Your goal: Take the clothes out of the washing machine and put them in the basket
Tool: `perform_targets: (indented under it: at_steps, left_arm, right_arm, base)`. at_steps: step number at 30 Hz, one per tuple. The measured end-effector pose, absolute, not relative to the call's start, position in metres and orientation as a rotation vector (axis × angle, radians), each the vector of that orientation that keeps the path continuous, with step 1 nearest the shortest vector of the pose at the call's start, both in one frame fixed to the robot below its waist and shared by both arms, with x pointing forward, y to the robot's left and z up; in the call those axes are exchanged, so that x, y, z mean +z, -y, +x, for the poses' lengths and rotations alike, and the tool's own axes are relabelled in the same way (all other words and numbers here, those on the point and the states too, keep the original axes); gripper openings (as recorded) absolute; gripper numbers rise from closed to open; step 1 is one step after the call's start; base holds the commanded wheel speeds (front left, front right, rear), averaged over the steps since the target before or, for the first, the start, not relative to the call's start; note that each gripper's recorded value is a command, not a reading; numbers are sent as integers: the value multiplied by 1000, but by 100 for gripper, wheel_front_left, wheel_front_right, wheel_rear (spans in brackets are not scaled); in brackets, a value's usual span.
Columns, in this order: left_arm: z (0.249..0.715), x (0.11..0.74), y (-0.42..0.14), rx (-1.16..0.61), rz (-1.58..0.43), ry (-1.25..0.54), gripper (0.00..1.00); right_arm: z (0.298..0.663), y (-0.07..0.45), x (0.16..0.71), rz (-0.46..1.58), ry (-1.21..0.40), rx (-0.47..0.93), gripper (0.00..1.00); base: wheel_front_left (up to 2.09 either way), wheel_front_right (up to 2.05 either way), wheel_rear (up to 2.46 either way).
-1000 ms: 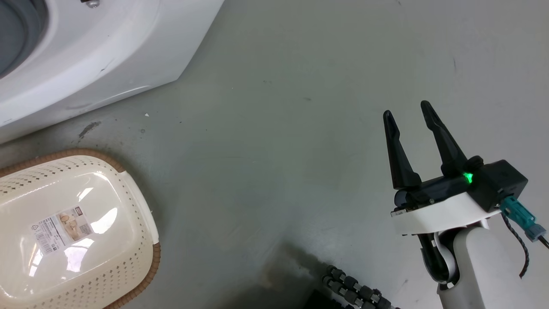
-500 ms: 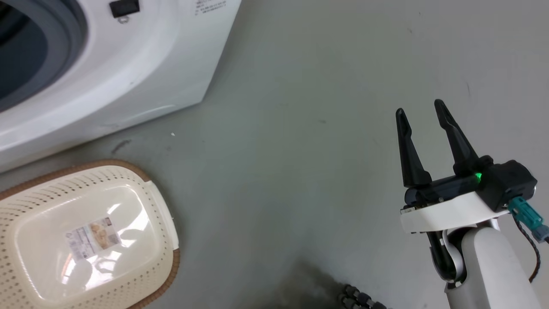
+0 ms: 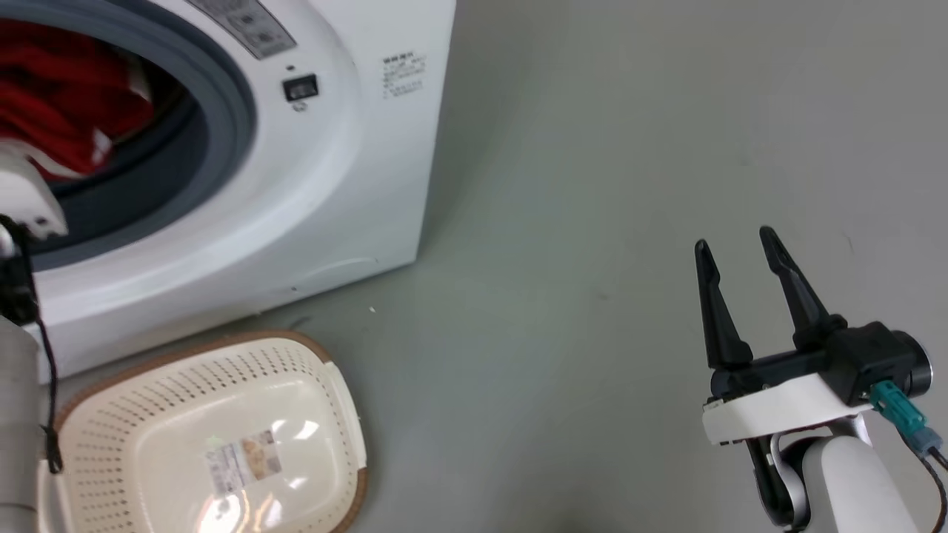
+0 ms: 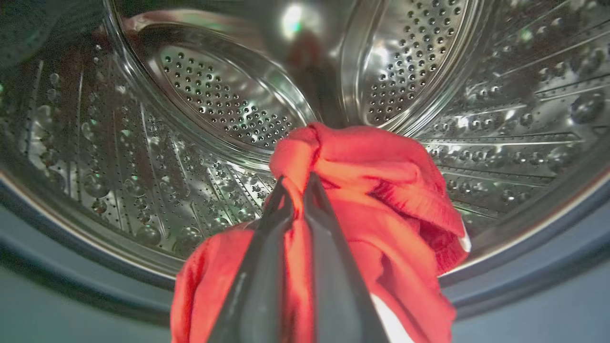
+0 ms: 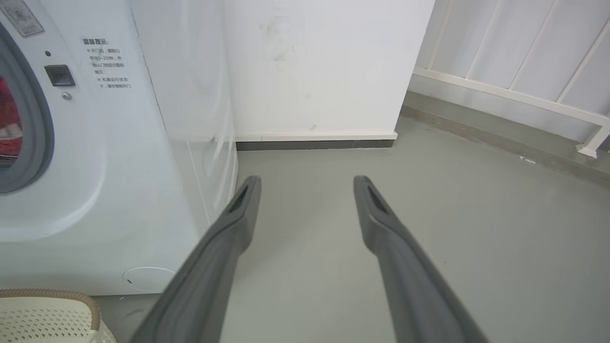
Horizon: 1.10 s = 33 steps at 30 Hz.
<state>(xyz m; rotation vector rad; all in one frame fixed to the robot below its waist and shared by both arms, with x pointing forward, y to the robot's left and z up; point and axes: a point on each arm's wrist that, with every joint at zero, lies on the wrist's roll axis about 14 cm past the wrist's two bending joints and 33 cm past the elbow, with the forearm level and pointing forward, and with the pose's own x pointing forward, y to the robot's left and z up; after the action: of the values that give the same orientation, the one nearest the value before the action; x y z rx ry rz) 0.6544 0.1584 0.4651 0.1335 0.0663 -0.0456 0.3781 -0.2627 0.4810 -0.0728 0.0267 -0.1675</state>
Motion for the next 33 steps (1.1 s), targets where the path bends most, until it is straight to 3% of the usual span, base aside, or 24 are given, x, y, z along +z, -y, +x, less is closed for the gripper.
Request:
perform_targets:
  at_steps: [20, 33]
  left_arm:
    - [537, 577, -177, -51, 76, 144, 0]
    - [445, 558, -182, -25, 27, 97, 0]
  right_arm:
    - [341, 225, 533, -44, 82, -77, 100]
    - [342, 202, 544, -40, 105, -6, 100]
  base:
    - [0, 0, 0]
    - [0, 0, 0]
